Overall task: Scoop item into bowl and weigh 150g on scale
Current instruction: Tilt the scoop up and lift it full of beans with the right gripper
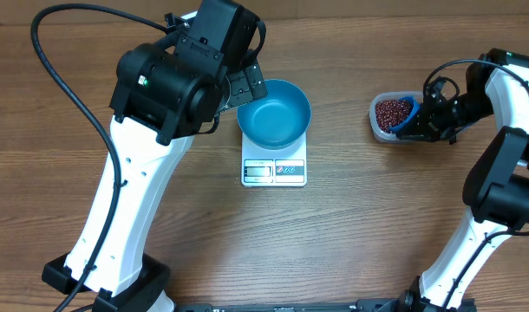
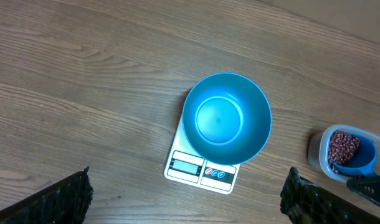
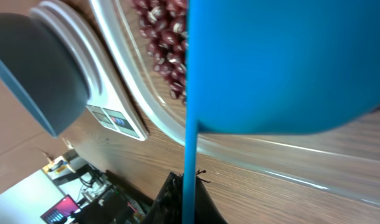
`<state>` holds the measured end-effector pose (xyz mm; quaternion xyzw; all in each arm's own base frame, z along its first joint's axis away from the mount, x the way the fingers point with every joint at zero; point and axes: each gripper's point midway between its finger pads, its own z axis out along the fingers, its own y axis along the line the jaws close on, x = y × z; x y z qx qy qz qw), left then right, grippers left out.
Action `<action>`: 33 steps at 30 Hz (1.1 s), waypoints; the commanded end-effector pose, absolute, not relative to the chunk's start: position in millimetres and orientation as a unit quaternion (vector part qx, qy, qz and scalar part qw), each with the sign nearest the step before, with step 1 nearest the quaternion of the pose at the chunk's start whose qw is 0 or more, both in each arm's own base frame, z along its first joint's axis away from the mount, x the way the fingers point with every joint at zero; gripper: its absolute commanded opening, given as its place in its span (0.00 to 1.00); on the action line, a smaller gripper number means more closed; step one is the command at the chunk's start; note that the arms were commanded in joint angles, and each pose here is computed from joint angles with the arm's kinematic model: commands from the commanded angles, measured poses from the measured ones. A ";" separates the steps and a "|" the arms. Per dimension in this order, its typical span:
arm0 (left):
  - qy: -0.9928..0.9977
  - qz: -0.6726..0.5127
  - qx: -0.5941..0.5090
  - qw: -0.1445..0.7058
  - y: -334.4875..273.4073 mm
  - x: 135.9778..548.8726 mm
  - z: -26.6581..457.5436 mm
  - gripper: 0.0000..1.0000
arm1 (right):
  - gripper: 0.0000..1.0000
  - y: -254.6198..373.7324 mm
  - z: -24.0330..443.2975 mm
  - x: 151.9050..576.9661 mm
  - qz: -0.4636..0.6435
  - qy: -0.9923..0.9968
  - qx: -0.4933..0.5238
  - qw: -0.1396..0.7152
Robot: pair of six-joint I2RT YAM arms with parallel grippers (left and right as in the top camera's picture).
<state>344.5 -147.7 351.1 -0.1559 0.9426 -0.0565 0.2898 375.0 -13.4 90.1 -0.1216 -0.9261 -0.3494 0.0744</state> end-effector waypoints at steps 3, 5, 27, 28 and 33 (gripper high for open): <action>0.944 -0.043 -0.149 0.292 -146.3 348.3 348.7 0.99 | 0.04 -5.6 88.6 380.5 -0.382 -0.914 -0.115 0.065; 0.944 -0.043 -0.149 0.292 -146.3 348.3 348.7 1.00 | 0.04 -5.9 88.8 380.2 -0.383 -0.914 -0.115 0.064; 0.944 -0.043 -0.149 0.292 -146.3 348.3 348.7 0.99 | 0.04 -40.1 108.1 372.7 -0.447 -0.885 -0.129 0.021; 0.944 -0.043 -0.149 0.292 -146.3 348.3 348.7 0.99 | 0.04 -39.9 108.5 372.6 -0.448 -0.885 -0.126 0.019; 0.944 -0.043 -0.149 0.292 -146.3 348.3 348.7 1.00 | 0.04 -38.7 110.7 373.7 -0.455 -0.882 -0.120 0.012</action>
